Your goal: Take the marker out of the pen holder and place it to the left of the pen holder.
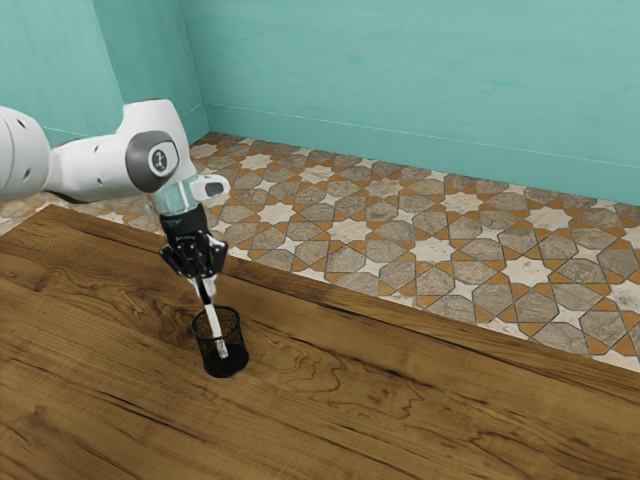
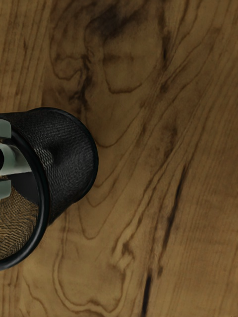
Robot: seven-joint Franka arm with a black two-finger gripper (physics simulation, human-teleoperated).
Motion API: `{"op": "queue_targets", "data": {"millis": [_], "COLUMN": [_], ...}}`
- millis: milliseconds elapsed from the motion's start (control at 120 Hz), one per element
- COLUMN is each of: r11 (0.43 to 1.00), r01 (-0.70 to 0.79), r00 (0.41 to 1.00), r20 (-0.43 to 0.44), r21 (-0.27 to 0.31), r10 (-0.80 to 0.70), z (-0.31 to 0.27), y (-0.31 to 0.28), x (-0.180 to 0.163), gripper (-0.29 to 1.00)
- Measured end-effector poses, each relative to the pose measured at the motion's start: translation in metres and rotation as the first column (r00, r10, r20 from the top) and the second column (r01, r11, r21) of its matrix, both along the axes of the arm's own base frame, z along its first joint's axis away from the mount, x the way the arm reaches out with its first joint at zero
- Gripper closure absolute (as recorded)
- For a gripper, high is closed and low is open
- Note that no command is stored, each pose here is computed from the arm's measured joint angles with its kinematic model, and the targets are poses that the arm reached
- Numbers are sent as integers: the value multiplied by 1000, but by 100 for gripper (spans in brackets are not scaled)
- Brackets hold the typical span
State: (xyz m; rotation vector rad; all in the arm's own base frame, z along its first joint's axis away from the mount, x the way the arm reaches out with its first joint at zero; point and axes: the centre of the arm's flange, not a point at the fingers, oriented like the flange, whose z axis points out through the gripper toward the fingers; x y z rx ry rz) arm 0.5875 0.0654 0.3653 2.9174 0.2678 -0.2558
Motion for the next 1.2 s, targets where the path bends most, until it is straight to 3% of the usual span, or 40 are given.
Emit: {"op": "queue_targets", "data": {"millis": [150,342,425,633,858,1050,1200], "r11": [1000,997,995,984,982,985,986], "r01": [19,56,71,115,108,69,66], "r00": [1000,993,993,986,890,804,755], "r20": [-5,99,95,-133,-455,-594,-654], "r21": [16,49,63,134,157,155,156], "r10": [-19,-61,-77,-97,-26,37,53], "z": [7,118,154,149,50,-4,-42], "y": [1,0,2,13,40,62,62], "x": [1,2,0,-21,-23,-25,-11], "gripper": [74,78,78,79,79,79,79]}}
